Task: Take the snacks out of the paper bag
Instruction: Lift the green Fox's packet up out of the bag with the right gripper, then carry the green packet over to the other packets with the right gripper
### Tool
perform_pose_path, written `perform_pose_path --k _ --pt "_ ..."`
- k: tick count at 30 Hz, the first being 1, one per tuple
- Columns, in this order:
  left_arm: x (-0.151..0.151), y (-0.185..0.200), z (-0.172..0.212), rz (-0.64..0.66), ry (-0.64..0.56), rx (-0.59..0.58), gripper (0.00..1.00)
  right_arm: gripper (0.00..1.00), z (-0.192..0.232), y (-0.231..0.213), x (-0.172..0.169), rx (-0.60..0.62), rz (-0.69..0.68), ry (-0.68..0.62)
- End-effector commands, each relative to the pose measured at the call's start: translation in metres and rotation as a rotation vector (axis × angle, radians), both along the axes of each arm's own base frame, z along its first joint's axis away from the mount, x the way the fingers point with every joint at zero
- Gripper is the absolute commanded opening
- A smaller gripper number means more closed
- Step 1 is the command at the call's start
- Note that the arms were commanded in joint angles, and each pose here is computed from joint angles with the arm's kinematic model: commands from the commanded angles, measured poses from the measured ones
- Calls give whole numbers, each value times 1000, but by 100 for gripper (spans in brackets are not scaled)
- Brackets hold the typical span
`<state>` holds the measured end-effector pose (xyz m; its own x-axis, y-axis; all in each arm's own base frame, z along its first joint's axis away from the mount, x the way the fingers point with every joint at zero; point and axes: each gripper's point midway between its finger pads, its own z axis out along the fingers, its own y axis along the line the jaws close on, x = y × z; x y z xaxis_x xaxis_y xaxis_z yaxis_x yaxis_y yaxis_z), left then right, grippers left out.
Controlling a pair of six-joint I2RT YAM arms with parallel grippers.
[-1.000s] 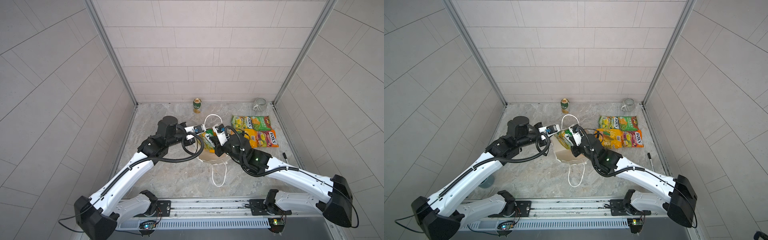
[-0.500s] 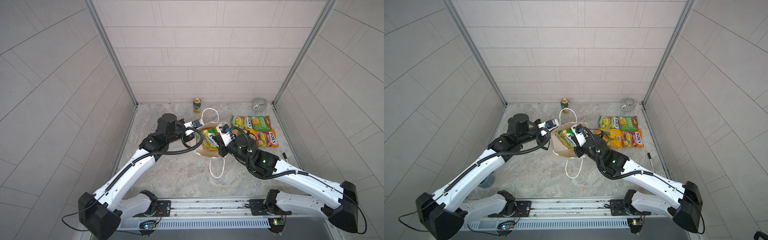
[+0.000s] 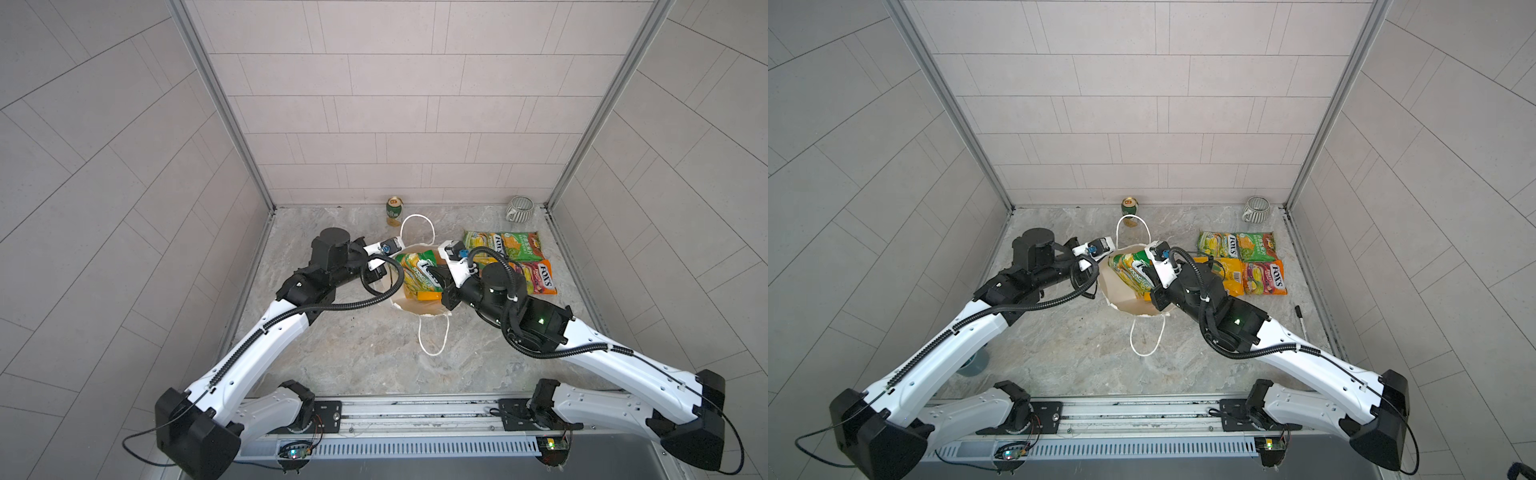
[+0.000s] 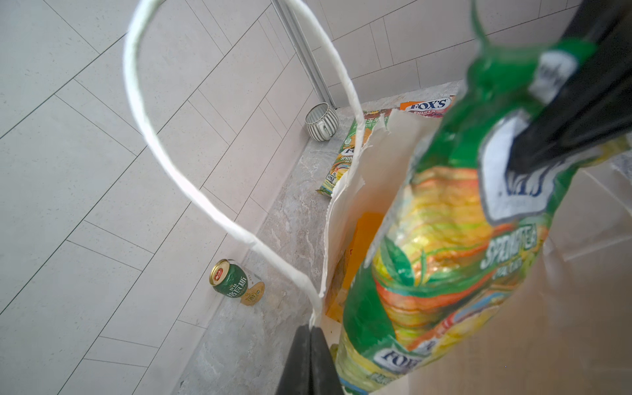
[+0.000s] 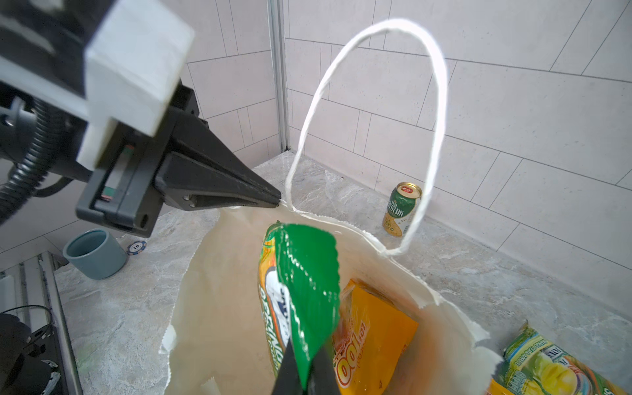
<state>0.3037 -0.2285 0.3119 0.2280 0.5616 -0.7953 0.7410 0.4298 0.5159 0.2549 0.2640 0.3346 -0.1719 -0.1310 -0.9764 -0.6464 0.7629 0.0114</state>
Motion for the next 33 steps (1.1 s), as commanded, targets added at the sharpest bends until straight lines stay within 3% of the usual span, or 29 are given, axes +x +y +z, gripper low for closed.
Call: perform_pose_path --k 1,10,21,29,33 --pt "0 5 13 21 -41 -30 0 0 38 -10 -6 37 0 -72" --pt "4 5 8 34 -36 -25 0 0 46 -20 -9 50 -16 -72" --pt "21 19 4 132 -21 -8 0 0 96 -34 -23 116 26 -150" --pt "32 36 9 229 -40 -6 0 0 143 -66 -20 247 -41 -197" --pt "34 44 12 268 -59 -4 0 0 153 -85 -9 302 -138 -200"
